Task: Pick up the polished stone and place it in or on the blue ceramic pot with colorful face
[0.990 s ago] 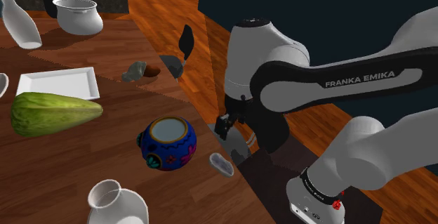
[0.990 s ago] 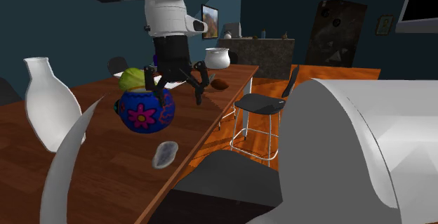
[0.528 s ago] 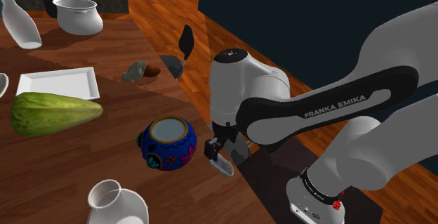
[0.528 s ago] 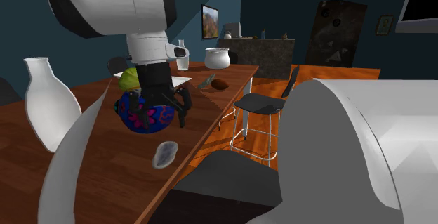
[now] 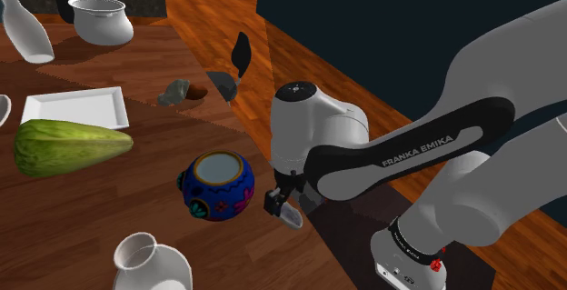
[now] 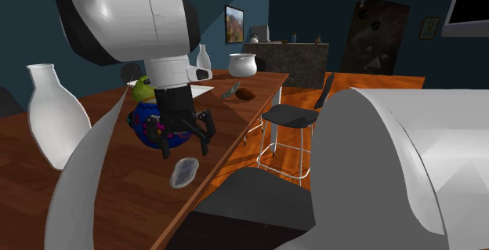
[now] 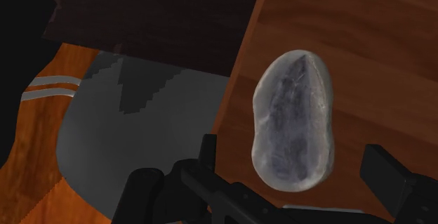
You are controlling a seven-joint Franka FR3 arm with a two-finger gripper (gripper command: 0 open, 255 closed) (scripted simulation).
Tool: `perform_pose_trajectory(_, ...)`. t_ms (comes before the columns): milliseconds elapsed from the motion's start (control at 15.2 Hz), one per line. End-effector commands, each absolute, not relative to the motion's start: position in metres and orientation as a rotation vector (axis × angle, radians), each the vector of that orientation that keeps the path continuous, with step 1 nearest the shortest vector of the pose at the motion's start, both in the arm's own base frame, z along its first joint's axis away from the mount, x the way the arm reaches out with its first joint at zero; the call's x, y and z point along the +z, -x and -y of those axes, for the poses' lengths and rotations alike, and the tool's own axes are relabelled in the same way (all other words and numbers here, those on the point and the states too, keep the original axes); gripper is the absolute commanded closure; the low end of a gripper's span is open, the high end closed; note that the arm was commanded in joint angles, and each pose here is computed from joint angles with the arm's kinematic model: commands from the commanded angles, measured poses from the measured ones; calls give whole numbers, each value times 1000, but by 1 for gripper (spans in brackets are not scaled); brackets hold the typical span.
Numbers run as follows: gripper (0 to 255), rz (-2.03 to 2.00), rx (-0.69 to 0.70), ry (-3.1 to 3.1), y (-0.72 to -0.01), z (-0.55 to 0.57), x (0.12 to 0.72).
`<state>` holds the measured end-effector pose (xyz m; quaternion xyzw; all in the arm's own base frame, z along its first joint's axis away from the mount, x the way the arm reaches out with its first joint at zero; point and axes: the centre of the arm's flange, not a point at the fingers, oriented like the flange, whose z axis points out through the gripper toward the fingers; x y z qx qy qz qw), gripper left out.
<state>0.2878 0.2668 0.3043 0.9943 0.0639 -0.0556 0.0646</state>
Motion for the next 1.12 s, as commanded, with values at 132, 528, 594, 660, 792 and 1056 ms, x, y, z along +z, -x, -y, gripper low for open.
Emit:
perform_pose_trajectory(132, 0, -193, -167, -3002, -288, -267, 304)
perform_pose_trajectory(528, 255, -193, -167, -3002, -288, -267, 304)
perform_pose_trajectory(594, 255, -193, -167, -3002, -288, -267, 304)
perform_pose_trajectory(660, 255, -193, -167, -3002, -288, -267, 304)
perform_pose_trajectory(792, 255, -193, -167, -3002, -288, -267, 304)
perform_pose_trajectory(1056, 0, -48, -127, -3162, -271, -241, 307)
